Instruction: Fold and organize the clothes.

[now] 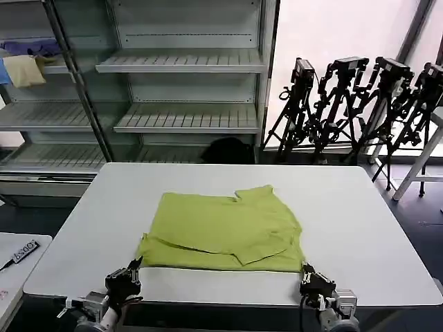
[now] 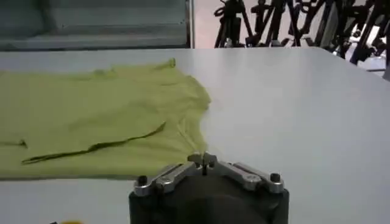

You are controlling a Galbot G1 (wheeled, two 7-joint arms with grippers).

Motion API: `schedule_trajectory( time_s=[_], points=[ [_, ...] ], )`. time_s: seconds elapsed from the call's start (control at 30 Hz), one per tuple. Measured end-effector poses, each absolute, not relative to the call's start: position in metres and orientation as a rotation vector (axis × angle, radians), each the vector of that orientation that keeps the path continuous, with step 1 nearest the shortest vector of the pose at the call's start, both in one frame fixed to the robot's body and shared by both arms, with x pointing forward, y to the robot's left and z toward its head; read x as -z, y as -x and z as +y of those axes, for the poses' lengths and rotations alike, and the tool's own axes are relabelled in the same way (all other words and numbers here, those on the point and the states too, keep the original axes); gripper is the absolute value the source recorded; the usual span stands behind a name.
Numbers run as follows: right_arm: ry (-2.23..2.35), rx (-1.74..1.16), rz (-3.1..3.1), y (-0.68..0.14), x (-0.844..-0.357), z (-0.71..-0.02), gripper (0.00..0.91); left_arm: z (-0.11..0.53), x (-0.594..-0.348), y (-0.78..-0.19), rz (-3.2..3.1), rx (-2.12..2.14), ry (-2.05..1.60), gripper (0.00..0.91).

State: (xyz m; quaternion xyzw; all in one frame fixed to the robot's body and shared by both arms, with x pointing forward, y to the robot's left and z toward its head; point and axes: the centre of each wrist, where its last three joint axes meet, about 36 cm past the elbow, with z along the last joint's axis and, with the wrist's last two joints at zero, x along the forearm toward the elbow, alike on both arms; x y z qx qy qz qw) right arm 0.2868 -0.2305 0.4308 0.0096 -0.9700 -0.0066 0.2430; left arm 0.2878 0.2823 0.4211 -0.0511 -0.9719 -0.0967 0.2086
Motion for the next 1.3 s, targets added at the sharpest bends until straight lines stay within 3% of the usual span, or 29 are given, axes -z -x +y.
schedule_trajectory(
  time_s=[0.53,0.83,1.3],
  points=[
    [0.007,0.047,-2.742,-0.288,-0.452,-0.231,0.907,0.28,-0.437,-0.282,-2.765,0.268,0.012,0.907],
    [-0.037,0.049,-2.854,-0.315,-0.479,-0.232,0.907,0.274,-0.462,-0.295,-2.872,0.208,0.043,0.907],
    [-0.132,0.059,-2.907,-0.427,-0.477,-0.225,0.907,0.273,-0.49,-0.376,-2.938,0.211,0.203,0.907]
  ],
)
